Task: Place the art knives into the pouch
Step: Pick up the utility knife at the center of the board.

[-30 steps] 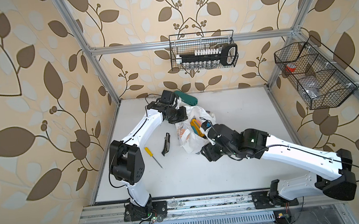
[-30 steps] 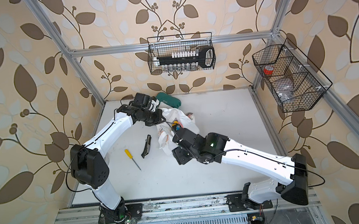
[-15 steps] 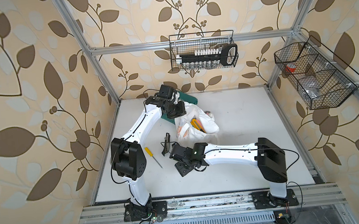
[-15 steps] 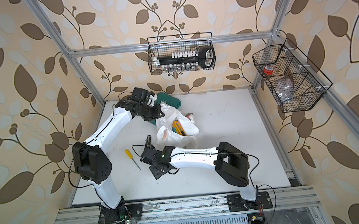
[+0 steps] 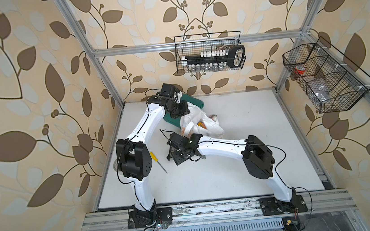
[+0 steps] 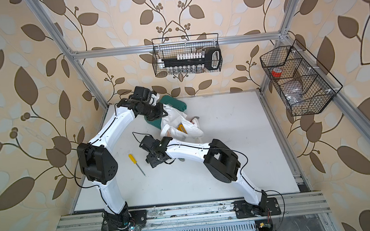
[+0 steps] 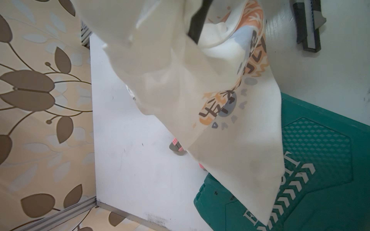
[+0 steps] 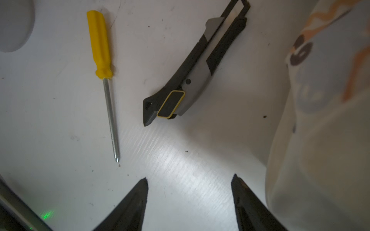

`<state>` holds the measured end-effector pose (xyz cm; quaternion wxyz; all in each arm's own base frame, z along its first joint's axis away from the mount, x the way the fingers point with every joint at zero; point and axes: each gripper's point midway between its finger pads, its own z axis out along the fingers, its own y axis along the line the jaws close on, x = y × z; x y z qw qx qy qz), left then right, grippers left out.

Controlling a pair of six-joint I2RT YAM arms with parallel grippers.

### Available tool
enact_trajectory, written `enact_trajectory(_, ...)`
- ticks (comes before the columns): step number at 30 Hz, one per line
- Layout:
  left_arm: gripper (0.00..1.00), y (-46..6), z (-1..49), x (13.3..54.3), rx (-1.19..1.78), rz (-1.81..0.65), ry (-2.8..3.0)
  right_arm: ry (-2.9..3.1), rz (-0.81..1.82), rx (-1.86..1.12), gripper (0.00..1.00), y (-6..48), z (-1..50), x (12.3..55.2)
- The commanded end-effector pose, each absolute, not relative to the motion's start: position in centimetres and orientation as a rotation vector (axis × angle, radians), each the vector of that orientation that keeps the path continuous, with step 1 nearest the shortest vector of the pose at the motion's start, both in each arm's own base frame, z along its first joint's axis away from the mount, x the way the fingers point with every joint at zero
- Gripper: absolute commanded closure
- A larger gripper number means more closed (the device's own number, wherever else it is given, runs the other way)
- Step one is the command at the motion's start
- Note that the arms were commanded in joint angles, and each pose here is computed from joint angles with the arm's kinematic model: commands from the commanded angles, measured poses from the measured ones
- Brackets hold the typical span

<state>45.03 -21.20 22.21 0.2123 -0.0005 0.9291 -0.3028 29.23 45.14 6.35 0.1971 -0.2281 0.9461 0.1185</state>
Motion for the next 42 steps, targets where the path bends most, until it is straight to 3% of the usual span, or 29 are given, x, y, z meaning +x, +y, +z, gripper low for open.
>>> enact_trajectory(1,1.0,-21.6,24.8,46.2,0.077,-0.877,2.477,2.605,0.325,-0.671,0.32,46.5,5.9,30.1)
enact_trajectory(33,1.0,-21.3,24.3,46.3,0.075,-0.883,2.471,2.543,0.271,-0.472,0.3,48.9,1.1,35.2)
enact_trajectory(37,1.0,-21.3,24.3,46.4,0.072,-0.885,2.469,2.57,0.226,-0.495,0.33,48.1,0.4,34.8)
enact_trajectory(42,1.0,-21.3,24.1,46.4,0.071,-0.885,2.474,2.592,0.165,-0.535,0.44,46.8,0.1,34.1)
